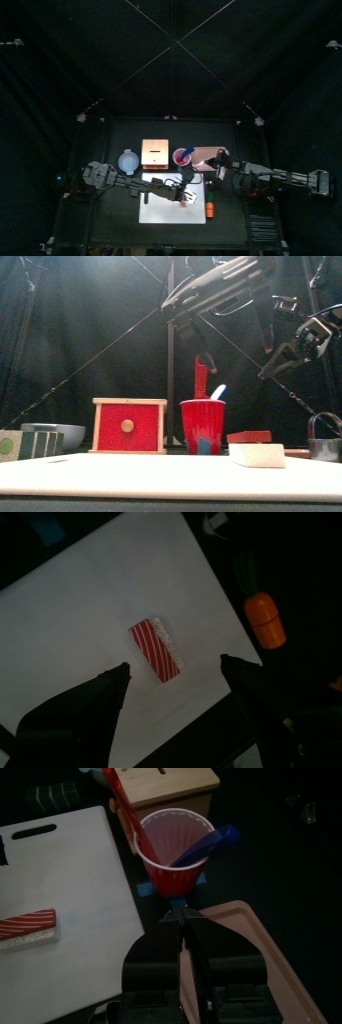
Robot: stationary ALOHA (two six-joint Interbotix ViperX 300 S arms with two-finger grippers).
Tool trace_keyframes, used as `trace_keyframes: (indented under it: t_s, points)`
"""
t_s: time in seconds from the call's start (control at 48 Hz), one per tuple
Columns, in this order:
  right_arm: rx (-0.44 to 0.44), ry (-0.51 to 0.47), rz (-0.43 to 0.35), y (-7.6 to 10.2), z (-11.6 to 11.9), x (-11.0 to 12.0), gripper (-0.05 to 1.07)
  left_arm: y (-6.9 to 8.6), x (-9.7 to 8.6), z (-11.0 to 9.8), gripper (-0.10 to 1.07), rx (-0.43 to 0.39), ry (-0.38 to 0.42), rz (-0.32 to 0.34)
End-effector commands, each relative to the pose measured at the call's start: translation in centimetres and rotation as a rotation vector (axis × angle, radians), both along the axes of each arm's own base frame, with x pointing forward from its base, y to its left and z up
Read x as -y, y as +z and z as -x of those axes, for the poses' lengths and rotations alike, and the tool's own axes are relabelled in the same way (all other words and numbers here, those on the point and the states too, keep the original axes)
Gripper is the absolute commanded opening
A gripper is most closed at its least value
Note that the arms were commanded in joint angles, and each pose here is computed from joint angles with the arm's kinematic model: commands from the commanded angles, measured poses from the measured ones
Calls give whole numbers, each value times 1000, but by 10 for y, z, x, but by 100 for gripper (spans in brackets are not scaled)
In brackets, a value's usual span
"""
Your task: Grab assembled salmon sushi
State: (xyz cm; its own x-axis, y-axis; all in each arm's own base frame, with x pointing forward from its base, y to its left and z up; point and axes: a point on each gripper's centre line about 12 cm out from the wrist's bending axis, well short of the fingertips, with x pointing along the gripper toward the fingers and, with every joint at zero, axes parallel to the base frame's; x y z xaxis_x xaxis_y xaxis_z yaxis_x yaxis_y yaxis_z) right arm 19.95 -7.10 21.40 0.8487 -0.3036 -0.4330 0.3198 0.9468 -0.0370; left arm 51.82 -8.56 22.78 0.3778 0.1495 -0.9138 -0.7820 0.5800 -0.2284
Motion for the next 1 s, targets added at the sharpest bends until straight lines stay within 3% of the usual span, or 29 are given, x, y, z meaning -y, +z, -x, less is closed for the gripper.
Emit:
trace_keyframes:
  t_s: [0.0, 0.104, 0.333, 0.417, 0.562, 0.667, 0.75, 0.875, 0.979]
  points:
    - [30, 5, 12, 11, -5, 1, 1, 34, 3, 5, 103, 64, -66, -20]
    - [47, 11, 19, 17, -5, 0, 1, 42, 3, 10, 103, 60, -177, -95]
    - [87, 27, 62, 28, -1, -3, 1, 42, -11, 29, 102, 15, -346, -263]
    - [100, 32, 82, 31, 2, -4, 1, 46, -20, 37, 102, 45, -428, -336]
    - [113, 33, 90, 31, 8, -6, 1, 57, -39, 58, 102, 167, -553, -371]
    - [118, 40, 88, 31, 8, -8, 1, 57, -49, 78, 102, 328, -618, -349]
    - [117, 44, 89, 31, 7, -8, 1, 47, -55, 96, 102, 413, -651, -344]
    - [115, 44, 90, 32, 5, -8, 1, 24, -61, 124, 102, 488, -724, -393]
    - [119, 44, 88, 33, 5, -8, 1, 9, -59, 142, 102, 602, -772, -426]
